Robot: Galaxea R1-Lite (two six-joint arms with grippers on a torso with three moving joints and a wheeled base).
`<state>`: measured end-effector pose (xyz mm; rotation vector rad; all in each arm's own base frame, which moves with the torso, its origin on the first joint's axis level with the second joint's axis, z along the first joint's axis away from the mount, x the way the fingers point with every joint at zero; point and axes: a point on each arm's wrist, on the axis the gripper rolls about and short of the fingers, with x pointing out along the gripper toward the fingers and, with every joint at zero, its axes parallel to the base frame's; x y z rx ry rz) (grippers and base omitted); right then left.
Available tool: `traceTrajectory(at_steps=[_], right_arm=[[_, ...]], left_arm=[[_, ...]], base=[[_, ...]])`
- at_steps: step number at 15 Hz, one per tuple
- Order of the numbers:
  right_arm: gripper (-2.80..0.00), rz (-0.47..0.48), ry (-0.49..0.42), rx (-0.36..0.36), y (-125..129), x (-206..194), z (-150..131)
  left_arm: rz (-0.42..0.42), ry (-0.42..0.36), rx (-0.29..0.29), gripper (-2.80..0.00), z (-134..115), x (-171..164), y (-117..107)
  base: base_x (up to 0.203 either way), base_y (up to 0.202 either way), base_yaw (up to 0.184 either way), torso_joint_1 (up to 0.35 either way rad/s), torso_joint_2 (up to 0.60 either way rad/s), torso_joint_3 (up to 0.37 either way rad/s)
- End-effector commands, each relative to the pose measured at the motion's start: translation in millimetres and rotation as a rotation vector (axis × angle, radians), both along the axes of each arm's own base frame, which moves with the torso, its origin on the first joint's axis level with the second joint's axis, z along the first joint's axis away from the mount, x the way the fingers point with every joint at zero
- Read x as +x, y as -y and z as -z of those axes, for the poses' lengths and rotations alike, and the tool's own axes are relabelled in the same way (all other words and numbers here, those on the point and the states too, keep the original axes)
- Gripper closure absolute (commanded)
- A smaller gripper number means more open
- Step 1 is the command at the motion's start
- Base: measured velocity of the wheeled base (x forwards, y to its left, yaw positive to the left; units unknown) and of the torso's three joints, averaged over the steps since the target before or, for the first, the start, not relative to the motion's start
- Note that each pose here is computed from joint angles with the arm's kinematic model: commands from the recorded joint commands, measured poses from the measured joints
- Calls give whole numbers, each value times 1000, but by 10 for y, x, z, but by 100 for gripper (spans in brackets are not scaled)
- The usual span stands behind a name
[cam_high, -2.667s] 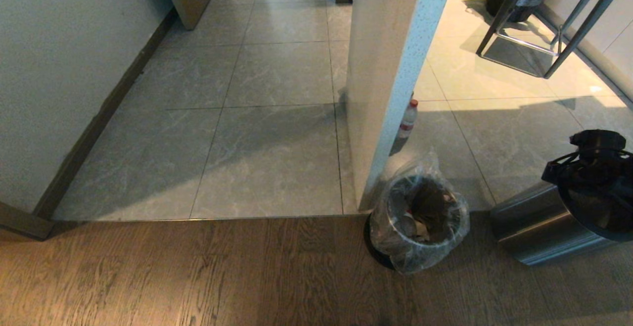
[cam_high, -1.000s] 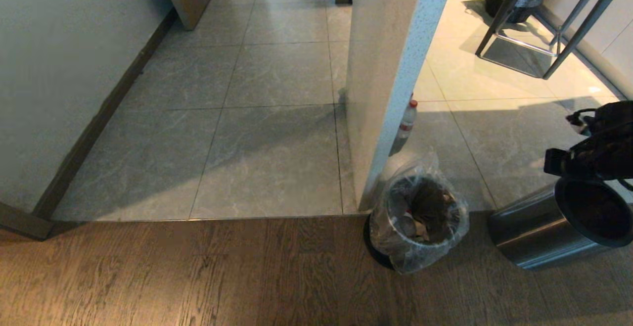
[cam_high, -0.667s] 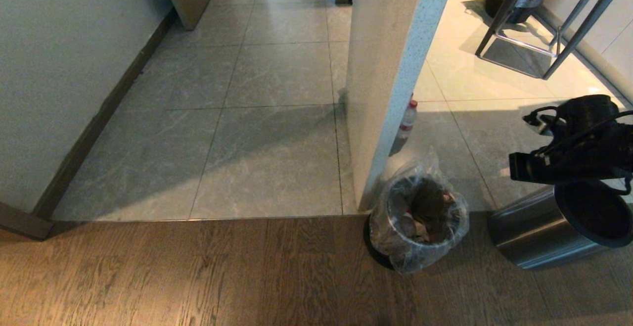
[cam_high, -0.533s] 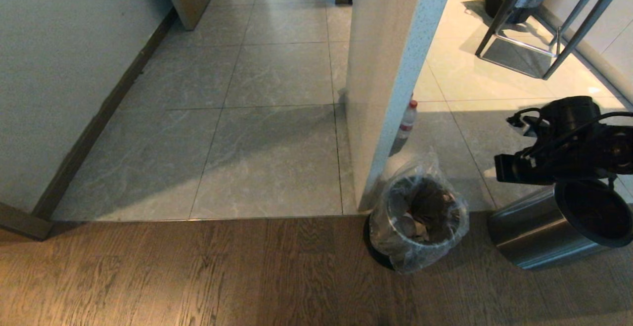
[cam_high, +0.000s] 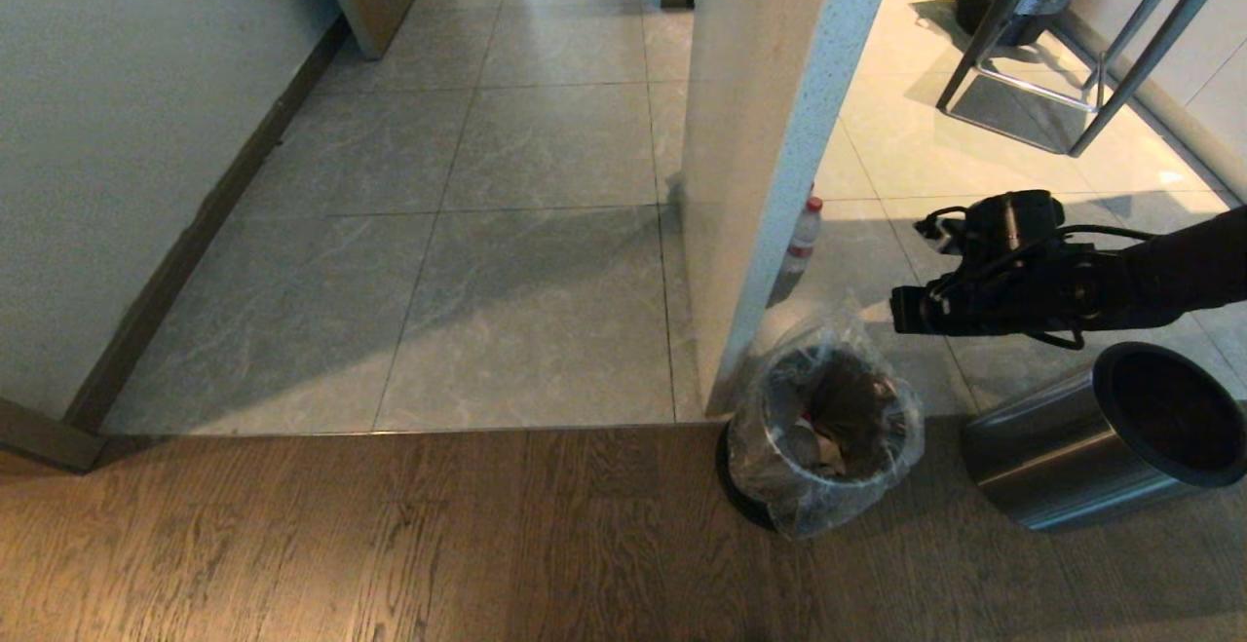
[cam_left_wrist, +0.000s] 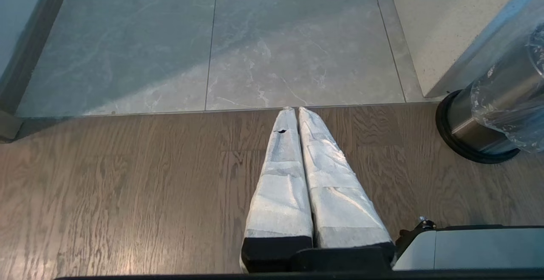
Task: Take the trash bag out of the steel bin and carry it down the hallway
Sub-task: Pick up the trash bag
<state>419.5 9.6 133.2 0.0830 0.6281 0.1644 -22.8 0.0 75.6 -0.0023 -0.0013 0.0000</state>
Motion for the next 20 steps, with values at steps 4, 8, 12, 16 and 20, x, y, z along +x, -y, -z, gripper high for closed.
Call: traceTrajectory(at_steps=[4,8,12,16,20], right_arm=[[-280,-43,-54,-4,-180,352,483],[-280,-43,-32,-7,-190,577,693],[-280,-39,4,-3,-208,779,898],[0,-45,10,-7,-208,775,875],[0,-43,24,1,-229,716,714]], left_arm=[[0,0,-1,0,0,0,0],[0,0,-1,0,0,0,0],[-1,0,-1,0,0,0,0],[0,0,-1,0,0,0,0],[0,0,-1,0,0,0,0]], base=[[0,0,0,0,0,0],[0,0,0,0,0,0],[0,0,0,0,0,0],[0,0,0,0,0,0],[0,0,0,0,0,0]])
